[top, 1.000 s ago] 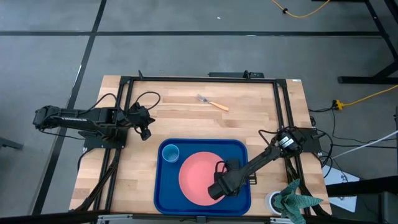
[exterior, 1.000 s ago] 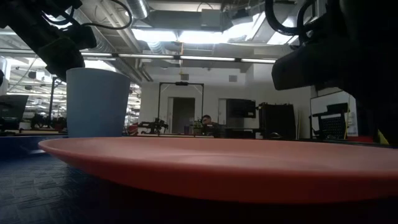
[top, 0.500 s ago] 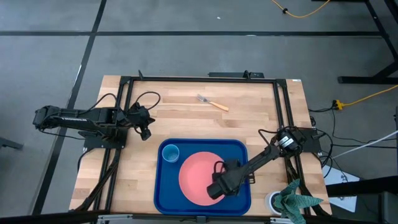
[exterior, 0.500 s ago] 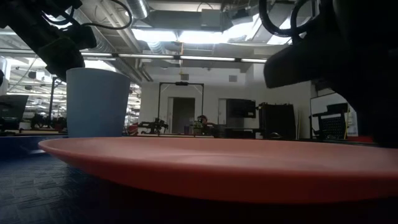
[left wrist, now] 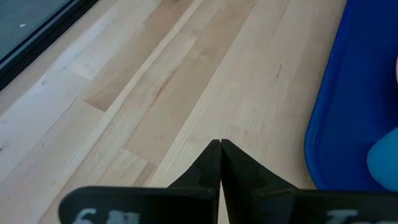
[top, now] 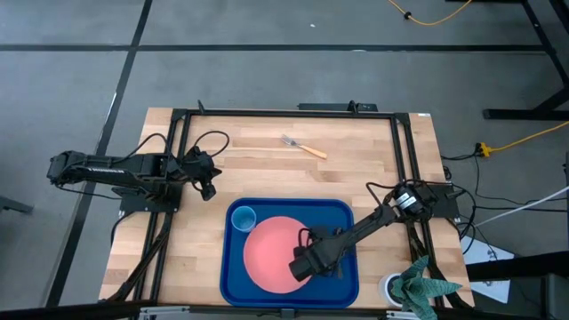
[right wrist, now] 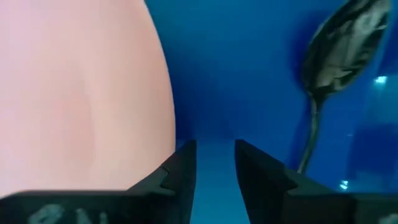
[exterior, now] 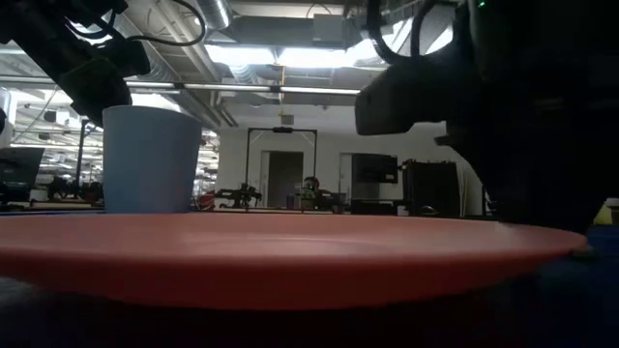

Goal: Pick and place plate/cup/fork/spoon on tray
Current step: Adjust the pink plate and blue cup on the blue tray

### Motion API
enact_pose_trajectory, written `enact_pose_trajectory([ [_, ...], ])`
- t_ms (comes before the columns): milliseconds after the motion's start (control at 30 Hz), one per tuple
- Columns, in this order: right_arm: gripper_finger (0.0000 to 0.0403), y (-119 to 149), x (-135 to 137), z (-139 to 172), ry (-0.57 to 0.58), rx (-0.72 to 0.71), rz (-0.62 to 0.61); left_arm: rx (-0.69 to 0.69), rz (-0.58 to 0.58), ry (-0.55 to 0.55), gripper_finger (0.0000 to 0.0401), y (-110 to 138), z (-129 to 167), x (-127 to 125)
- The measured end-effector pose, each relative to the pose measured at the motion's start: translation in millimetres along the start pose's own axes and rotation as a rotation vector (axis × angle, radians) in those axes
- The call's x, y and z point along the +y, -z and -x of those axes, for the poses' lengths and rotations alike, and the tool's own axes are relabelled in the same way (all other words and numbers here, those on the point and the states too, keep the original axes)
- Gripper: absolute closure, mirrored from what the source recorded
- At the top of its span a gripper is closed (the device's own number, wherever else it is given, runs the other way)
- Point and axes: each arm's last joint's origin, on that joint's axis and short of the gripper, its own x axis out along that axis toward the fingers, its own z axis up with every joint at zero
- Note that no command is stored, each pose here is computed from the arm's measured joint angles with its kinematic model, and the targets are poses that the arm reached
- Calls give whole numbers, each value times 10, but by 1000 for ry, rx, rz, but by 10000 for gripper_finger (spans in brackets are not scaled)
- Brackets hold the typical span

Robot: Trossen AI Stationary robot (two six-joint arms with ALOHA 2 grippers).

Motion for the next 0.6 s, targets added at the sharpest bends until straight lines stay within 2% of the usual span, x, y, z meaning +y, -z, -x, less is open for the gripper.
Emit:
enact_pose_trajectory([
  [167, 289, -1, -2, 0, 3, 0, 19, 0, 0, 0, 401, 0, 0, 0],
  [367, 289, -49, -100, 17, 101, -40, -26, 0, 0, 0, 401, 0, 0, 0],
  [600, 289, -262, -167, 199, 126, -96, -53, 0, 0, 0, 401, 0, 0, 0],
])
